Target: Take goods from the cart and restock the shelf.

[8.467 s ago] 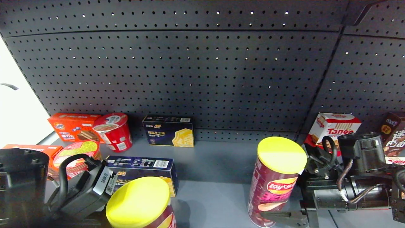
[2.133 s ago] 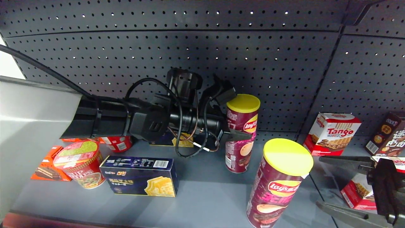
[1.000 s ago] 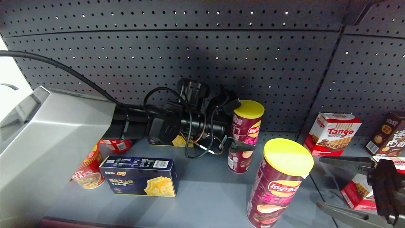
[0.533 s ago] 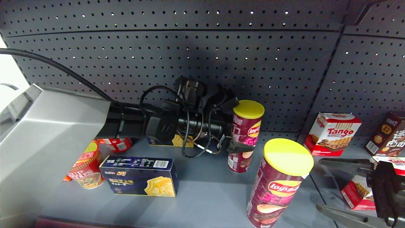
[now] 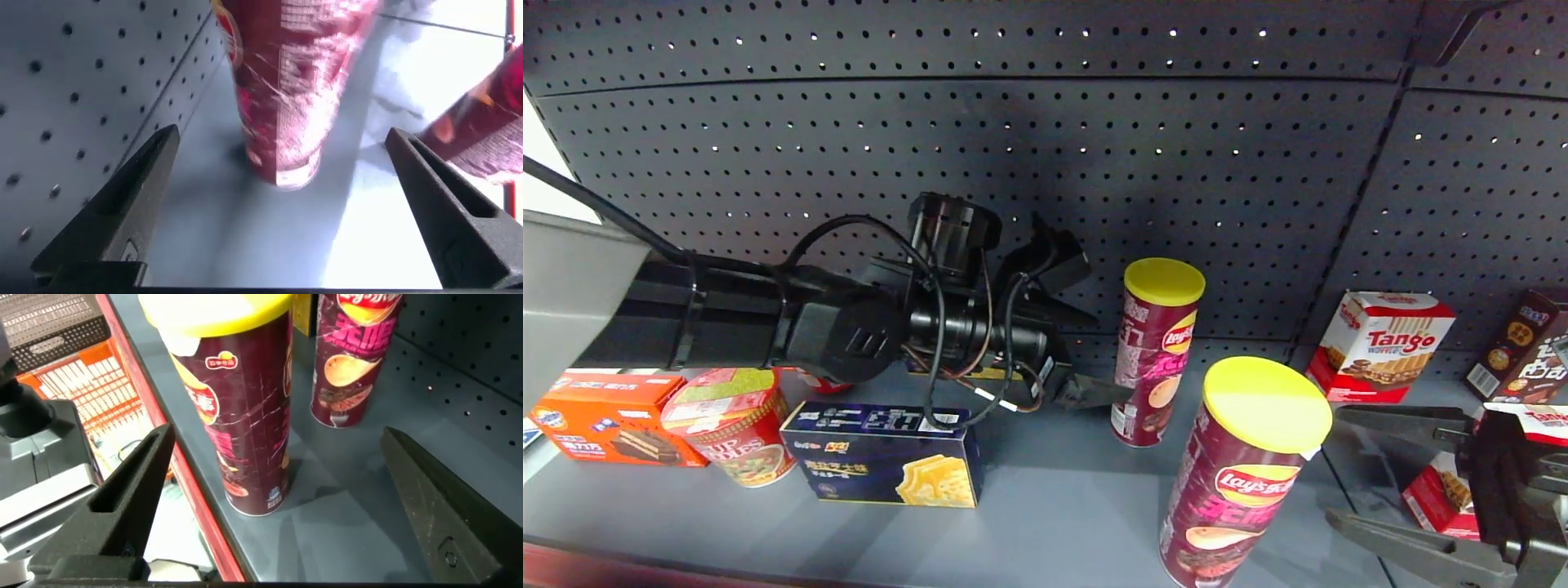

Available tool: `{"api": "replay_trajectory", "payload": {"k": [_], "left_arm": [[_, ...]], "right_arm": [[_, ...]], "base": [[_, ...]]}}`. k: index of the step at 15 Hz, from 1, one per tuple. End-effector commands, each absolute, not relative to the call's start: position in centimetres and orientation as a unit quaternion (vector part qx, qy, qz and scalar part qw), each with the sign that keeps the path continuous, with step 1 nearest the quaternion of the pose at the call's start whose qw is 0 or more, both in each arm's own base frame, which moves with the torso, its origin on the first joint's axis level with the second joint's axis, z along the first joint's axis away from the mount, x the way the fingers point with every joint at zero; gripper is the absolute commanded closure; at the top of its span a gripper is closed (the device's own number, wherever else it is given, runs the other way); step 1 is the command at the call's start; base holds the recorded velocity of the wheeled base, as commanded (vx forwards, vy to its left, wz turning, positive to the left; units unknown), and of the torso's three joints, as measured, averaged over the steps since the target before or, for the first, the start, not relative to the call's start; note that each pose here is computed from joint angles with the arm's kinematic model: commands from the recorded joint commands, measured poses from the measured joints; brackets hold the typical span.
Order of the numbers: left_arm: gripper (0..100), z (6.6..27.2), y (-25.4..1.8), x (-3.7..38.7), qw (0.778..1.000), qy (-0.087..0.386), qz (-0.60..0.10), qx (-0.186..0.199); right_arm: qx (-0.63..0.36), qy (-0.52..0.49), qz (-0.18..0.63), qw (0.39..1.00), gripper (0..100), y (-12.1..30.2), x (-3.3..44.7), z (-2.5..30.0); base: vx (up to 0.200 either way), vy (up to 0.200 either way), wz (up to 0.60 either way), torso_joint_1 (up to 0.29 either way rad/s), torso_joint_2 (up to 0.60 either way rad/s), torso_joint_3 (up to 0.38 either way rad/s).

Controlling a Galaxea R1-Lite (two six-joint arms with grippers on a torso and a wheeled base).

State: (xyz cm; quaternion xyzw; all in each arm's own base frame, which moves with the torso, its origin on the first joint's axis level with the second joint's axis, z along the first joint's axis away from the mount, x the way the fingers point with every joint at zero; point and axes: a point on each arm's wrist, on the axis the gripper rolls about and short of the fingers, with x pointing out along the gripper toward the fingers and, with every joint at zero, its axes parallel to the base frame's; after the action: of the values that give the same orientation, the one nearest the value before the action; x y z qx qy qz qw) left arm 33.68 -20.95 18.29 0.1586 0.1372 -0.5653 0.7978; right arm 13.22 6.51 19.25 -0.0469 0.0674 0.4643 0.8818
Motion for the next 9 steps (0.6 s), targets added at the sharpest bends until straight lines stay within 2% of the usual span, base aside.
{"api": "replay_trajectory", "payload": {"k": [1,9], "left_arm": [[0,19.3,-20.7,32.7,0.806,0.131,-0.552,0.167],[0,18.6,-22.3,31.6,0.813,0.149,-0.533,0.181]], "right_arm": [[-0.046,0.075,0.464,0.882,0,6.7,13.6,19.1],[-0.044,0.085,0.445,0.89,0,6.5,14.9,19.1]], "base": [[0.0,0.0,0.0,0.0,0.0,0.0],[0.0,0.0,0.0,0.0,0.0,0.0]]}}
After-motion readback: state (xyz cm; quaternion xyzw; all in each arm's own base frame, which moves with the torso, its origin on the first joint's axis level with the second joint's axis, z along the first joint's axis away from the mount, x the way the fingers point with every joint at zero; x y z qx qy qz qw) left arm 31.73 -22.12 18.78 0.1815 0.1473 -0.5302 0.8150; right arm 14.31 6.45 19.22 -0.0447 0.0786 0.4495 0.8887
